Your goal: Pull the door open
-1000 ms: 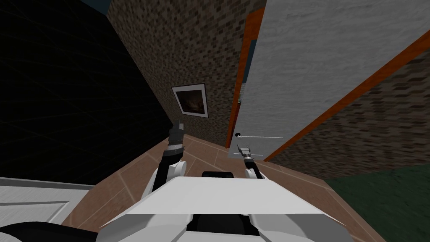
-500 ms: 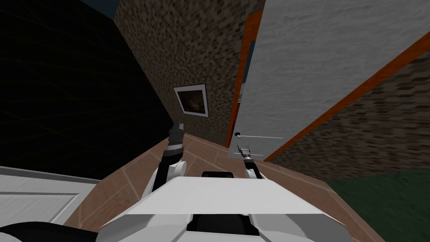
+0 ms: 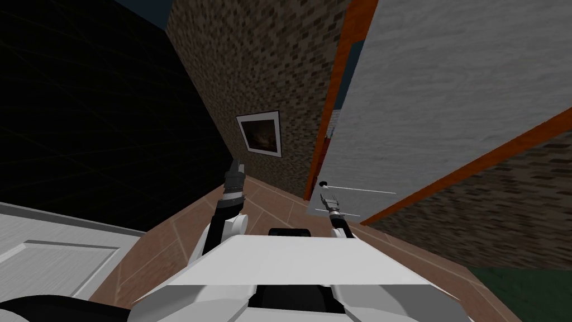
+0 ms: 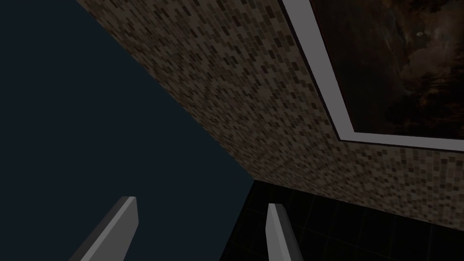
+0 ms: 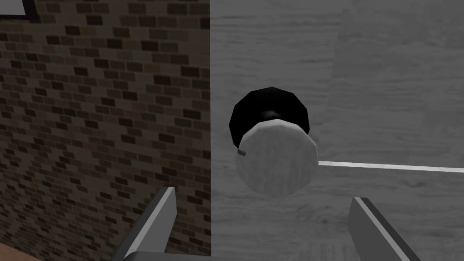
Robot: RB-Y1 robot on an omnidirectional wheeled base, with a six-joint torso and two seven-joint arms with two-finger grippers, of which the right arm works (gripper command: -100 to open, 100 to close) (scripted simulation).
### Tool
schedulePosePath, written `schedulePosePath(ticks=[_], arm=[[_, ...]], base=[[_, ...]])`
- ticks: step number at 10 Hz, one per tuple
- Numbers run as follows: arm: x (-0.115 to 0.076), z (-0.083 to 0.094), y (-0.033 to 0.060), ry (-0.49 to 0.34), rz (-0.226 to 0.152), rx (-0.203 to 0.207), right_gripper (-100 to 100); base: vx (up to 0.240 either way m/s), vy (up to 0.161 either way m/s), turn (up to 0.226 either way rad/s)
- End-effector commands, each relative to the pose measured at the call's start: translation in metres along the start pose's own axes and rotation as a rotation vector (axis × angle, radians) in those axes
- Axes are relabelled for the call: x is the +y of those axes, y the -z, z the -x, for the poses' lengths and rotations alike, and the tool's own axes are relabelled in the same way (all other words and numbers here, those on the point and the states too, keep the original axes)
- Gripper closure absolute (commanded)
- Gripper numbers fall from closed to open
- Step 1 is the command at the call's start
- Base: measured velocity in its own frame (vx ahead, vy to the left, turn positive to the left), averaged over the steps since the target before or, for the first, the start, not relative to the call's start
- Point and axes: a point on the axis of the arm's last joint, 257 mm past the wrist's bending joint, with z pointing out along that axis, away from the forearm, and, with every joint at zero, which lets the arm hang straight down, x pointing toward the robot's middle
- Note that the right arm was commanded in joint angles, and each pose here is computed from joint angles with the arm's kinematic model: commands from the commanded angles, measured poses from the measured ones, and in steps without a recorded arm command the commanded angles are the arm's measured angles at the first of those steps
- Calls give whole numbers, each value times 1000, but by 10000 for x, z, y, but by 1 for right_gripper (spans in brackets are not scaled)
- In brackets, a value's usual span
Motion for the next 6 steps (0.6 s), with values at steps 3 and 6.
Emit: schedulePosePath(ticks=[3, 6], arm=[[308, -12, 67, -3, 37, 3, -100], [439, -23, 99, -1, 52, 2, -100]], base=[[201, 10, 92], [86, -14, 67]])
